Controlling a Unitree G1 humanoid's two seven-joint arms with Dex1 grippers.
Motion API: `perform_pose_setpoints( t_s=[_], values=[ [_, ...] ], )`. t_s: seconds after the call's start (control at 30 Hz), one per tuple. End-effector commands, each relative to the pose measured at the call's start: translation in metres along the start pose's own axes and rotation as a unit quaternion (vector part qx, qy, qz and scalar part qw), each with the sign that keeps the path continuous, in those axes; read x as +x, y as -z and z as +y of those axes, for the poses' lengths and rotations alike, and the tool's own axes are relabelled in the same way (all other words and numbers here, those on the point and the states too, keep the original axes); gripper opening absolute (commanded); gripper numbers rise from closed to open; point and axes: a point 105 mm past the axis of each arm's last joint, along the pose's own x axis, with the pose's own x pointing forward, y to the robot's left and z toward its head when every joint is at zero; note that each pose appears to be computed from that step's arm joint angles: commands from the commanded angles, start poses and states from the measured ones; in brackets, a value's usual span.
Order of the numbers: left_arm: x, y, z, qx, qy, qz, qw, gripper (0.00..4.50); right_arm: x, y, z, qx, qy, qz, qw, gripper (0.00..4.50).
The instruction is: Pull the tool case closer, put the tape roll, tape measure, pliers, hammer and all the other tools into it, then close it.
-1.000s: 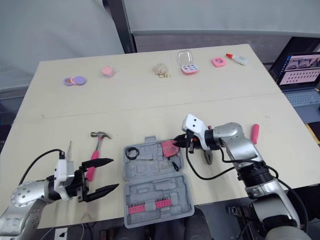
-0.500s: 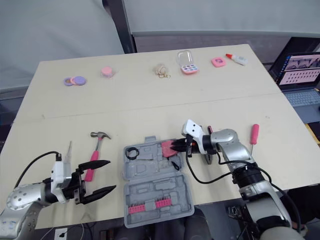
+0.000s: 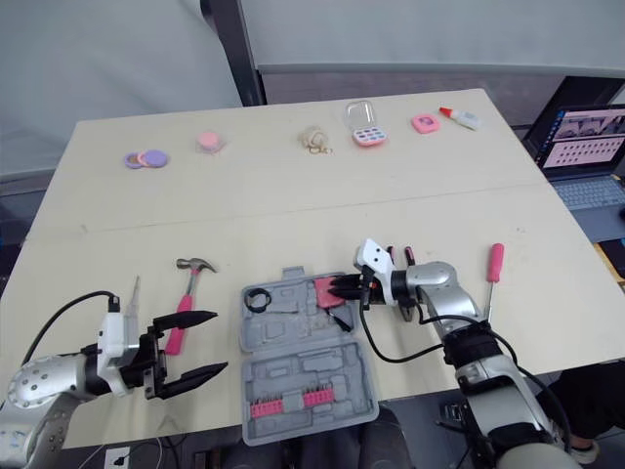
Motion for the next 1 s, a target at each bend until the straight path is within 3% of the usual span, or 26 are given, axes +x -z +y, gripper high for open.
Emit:
perform_pose_setpoints(
  t_s=[0.03,0.33,0.43,0.6,0.73,1.0],
  values=[
    [-0.003,-0.008,-0.001,0.014,-0.003,-0.005,1.000,4.50,0.000,0.014,0.004,0.016,0.004,0.016,1.000,0.85],
    [-0.003,-0.024,0.005,-0.012,-0.028,-0.036,0.999,4.50,-0.040,-0.070,0.014,-0.031,0.050,-0.079,0.995,0.85],
    [-0.008,-0.029,0.002,-0.032,-0.037,-0.044,0.998,4.50,-0.063,-0.081,0.031,-0.023,0.066,-0.077,0.995,0.85],
    [-0.016,-0.028,-0.013,-0.065,-0.031,-0.039,0.997,4.50,-0.098,-0.051,0.073,0.005,0.082,-0.018,0.996,0.85],
    [-0.031,-0.017,-0.023,-0.083,-0.043,-0.022,0.995,4.50,-0.119,-0.021,0.108,0.084,0.095,0.022,0.992,0.85],
    [-0.041,0.005,-0.034,-0.093,-0.062,0.001,0.994,4.50,-0.135,0.016,0.125,0.187,0.154,0.041,0.970,0.85]
  ],
)
